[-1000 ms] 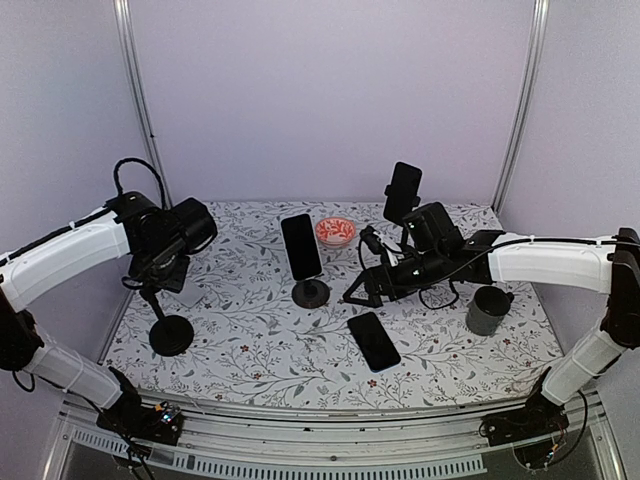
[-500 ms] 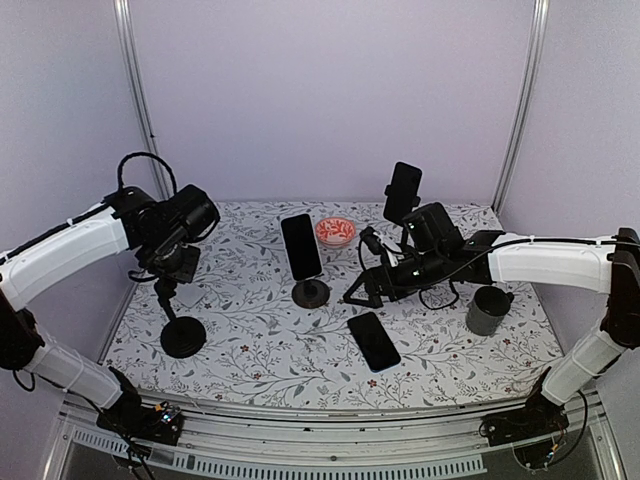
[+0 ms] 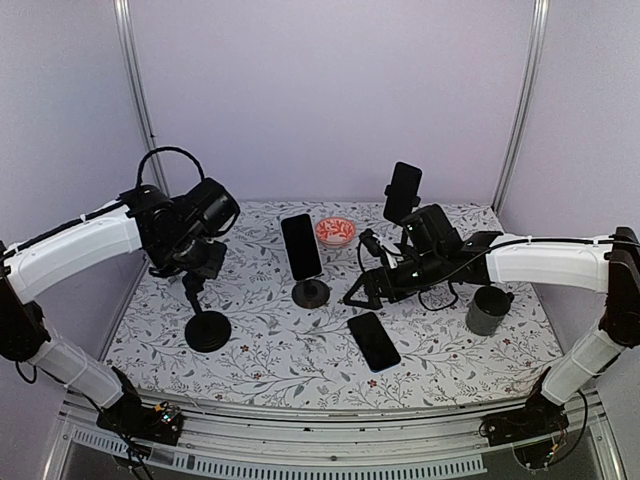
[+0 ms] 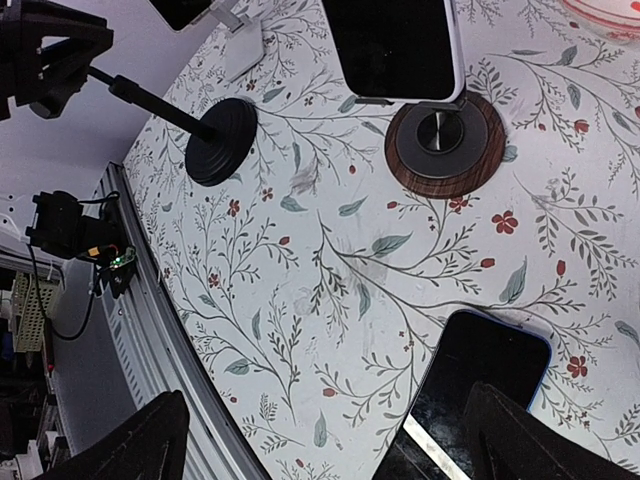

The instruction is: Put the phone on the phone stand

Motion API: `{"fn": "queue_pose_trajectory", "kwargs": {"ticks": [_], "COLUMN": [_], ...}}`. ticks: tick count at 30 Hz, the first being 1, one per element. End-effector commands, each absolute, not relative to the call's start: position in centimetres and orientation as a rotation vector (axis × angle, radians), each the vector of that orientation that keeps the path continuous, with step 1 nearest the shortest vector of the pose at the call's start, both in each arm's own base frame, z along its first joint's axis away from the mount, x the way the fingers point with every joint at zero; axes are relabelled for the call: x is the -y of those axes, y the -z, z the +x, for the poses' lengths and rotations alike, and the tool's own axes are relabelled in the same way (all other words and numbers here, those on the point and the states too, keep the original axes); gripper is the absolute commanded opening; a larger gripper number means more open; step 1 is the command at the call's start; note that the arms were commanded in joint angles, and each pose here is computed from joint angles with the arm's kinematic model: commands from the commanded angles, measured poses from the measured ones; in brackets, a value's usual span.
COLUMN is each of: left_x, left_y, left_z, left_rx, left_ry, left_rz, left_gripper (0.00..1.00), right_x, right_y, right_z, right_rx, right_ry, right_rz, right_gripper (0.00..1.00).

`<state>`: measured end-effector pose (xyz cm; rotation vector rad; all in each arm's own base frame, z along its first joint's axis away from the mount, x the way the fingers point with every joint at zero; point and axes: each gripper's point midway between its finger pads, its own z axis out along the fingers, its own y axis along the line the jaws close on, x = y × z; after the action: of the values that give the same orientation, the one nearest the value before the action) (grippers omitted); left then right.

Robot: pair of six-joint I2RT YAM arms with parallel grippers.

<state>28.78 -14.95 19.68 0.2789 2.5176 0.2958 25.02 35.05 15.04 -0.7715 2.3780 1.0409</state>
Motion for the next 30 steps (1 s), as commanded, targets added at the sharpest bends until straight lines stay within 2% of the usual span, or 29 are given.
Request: {"fn": "queue_pose_trajectory", "kwargs": {"ticks": [1, 7, 15, 21, 30], "left_x": [21.8, 28.1, 33.6, 35.1, 36.5], "left_y": [-21.4, -24.4, -26.0, -25.8, -25.9], "left_z": [29.9, 29.2, 28.1, 27.5, 26.0], "left_rx": [-2.419, -2.214, -2.026, -2.007, -1.962], "left_ry": [-0.008, 0.287, 0.52, 0.531, 0.377], "left_rz": [0.431, 0.692, 0.98, 1.065, 1.209], "left_gripper": [0.25, 0.24, 0.25, 0.25, 0.25], "right_x": [-34.9, -34.8, -34.7, -34.6, -33.4], "right_y": [-14.3, -14.3, -14.7, -14.7, -13.7], "right_z": [25.3, 25.5, 25.5, 25.4, 25.2], "right_rx": [-2.384, -2.38, -2.377, -2.381, -2.422], "right_ry": [-1.026, -1.012, -1.009, -1.007, -0.952], "right_rz": [-0.768, -0.758, -0.758, -0.758, -0.711], "right_gripper": [0.99, 0.99, 0.99, 0.99, 0.99]}}
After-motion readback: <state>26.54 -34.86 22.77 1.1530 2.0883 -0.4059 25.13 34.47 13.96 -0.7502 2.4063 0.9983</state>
